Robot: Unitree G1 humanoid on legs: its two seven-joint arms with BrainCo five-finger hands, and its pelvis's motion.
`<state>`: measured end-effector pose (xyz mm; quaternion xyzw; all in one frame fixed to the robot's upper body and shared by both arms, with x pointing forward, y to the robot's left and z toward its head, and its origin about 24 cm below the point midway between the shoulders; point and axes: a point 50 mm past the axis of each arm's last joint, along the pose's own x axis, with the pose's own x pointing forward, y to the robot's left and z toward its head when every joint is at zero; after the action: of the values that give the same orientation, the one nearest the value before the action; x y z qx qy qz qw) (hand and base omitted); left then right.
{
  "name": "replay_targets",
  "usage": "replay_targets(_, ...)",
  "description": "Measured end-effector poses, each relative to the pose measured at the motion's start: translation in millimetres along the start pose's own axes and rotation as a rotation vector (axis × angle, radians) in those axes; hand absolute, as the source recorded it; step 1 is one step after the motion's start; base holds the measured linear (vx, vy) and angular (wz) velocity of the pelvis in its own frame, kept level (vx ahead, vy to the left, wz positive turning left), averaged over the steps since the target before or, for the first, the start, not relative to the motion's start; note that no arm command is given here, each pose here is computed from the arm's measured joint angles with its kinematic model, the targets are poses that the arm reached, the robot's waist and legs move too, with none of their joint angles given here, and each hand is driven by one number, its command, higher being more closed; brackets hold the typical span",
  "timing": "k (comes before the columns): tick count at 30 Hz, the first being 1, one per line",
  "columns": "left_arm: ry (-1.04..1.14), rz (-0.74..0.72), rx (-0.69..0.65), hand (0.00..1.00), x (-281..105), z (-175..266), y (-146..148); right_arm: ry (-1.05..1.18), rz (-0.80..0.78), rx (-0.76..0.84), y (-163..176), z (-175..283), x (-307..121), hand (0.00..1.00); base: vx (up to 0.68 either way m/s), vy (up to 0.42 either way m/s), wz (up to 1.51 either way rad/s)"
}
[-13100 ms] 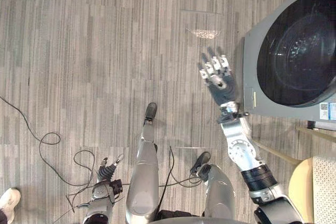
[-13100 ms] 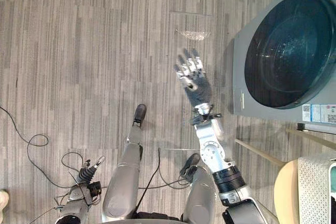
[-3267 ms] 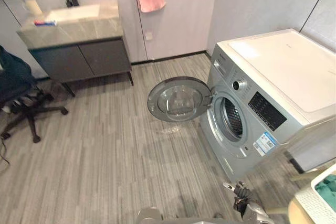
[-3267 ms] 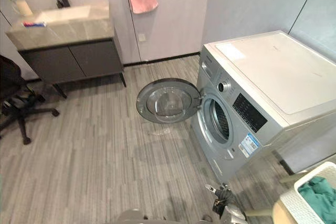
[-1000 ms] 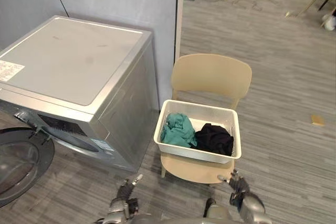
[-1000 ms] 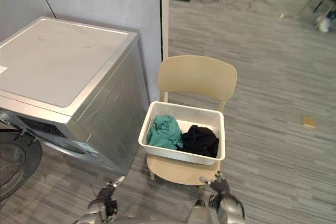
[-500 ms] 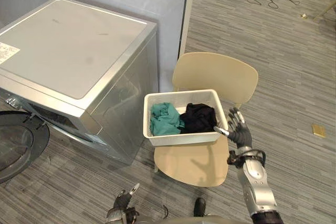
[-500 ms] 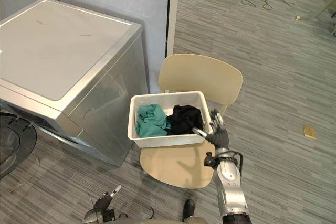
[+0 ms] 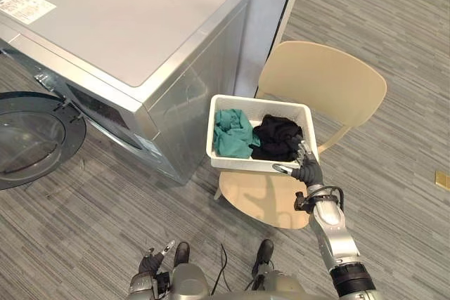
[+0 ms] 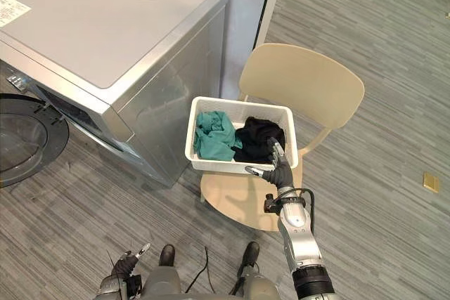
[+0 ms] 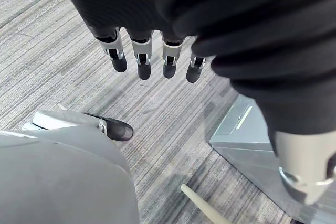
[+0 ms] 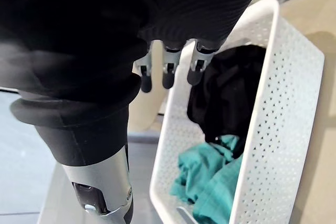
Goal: Pick up the laundry basket with both hands and put the clothes into the washing machine.
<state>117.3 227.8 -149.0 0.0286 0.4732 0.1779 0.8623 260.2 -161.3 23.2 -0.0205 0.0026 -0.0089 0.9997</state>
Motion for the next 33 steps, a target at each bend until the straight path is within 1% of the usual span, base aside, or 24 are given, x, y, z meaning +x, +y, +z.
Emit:
replay_targets(3,-0.006,0.002,0.004,0.00,0,1,2,-0.010,0.007,-0.041,1,3,5,0.00,0.02,0.010,-0.11)
replay_targets(6,-0.033,-0.003,0.020,0.00,1,7,2,-0.028,0.034,-0.131,2,14,31,0.00,0.00,0.005,-0.03)
replay_targets(10,-0.085,-0.009,0.014,0.00,3,22,-2,-0.091,0.058,-0.300,4,49,78,0.00,-0.04,-0.006,0.22)
replay_targets(13,-0.112,-0.009,-0.009,0.00,4,31,-3,-0.127,0.047,-0.350,7,77,105,0.00,-0.03,-0.018,0.35)
replay_targets(16,-0.145,0.010,-0.039,0.00,4,40,-2,-0.124,-0.001,-0.420,-5,110,133,0.00,-0.06,-0.007,0.34)
replay_targets(19,-0.137,0.004,-0.036,0.00,4,38,-4,-0.120,-0.015,-0.498,-12,129,145,0.00,-0.05,-0.004,0.23)
replay_targets(24,-0.136,0.003,-0.076,0.00,4,38,-7,-0.093,-0.026,-0.598,-17,142,154,0.00,-0.04,0.003,0.15)
replay_targets(28,-0.143,0.009,-0.104,0.00,4,42,-9,-0.031,-0.077,-0.660,-39,144,157,0.00,-0.03,0.010,0.17)
replay_targets(33,-0.210,0.013,-0.122,0.00,3,58,-14,-0.026,-0.203,-0.677,-73,167,157,0.00,-0.02,0.008,0.14)
